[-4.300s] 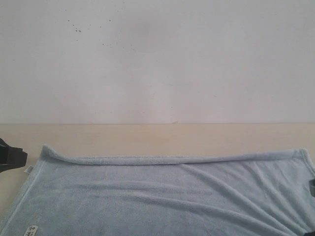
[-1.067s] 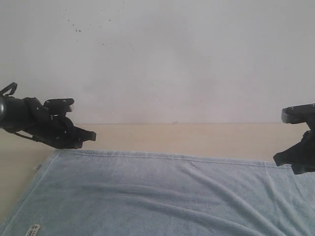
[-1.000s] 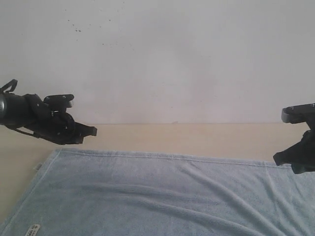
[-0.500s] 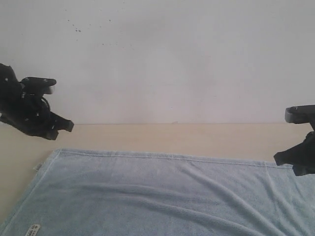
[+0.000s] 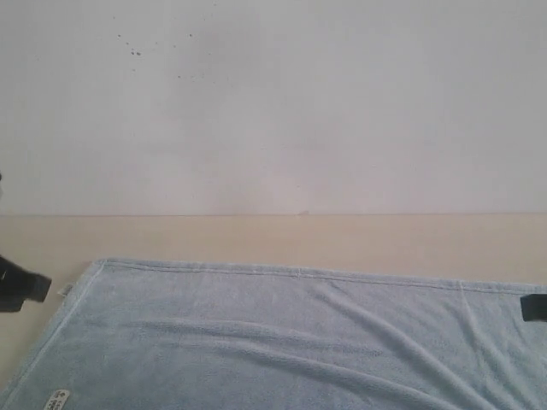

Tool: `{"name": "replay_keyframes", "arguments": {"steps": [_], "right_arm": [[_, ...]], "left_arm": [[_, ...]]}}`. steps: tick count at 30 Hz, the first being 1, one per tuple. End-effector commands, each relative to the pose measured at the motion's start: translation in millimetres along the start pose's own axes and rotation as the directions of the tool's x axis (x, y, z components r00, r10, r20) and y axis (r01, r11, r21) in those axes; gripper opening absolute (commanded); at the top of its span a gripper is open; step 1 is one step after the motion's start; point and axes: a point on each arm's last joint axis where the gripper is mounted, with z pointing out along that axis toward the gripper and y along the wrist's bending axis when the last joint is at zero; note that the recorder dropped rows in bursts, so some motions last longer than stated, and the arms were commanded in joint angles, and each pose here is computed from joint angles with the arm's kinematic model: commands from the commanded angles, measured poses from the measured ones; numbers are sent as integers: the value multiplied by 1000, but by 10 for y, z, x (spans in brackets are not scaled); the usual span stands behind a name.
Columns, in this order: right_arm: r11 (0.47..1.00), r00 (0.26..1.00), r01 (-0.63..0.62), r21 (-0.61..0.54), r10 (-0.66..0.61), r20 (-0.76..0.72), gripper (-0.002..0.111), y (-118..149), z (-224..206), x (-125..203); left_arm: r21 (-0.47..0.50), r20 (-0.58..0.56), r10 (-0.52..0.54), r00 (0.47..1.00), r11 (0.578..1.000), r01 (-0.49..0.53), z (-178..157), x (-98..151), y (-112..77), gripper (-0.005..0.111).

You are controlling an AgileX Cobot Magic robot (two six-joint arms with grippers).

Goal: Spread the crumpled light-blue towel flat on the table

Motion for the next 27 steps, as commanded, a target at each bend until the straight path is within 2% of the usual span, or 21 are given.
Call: {"name": "replay_keyframes", "arguments": {"steps": [1, 4, 11, 16, 22, 27], "right_arm": [[999, 999, -35, -14, 35, -12, 0, 22, -131, 230], [999, 999, -33, -16, 33, 2, 0, 29, -200, 297], [999, 999, -31, -35, 30, -21, 0, 55, -262, 332], [999, 999, -29, -37, 28, -25, 0, 56, -262, 336], [999, 1000, -27, -30, 27, -6, 0, 50, -262, 319], [999, 1000, -27, -23, 27, 14, 0, 42, -262, 301]], "left_arm": [[1, -17, -19, 1000, 1000, 19, -77, 407, -34, 4], [1, -33, -12, 999, 1000, 12, -71, 586, -44, 4], [5, -54, 38, 998, 999, -37, -47, 638, -46, 4], [13, -129, 45, 991, 999, -44, 155, 712, -41, 4], [10, -148, 66, 987, 998, -65, 334, 729, -24, 4], [14, -206, 62, 977, 998, -61, 515, 798, -14, 4]]}}
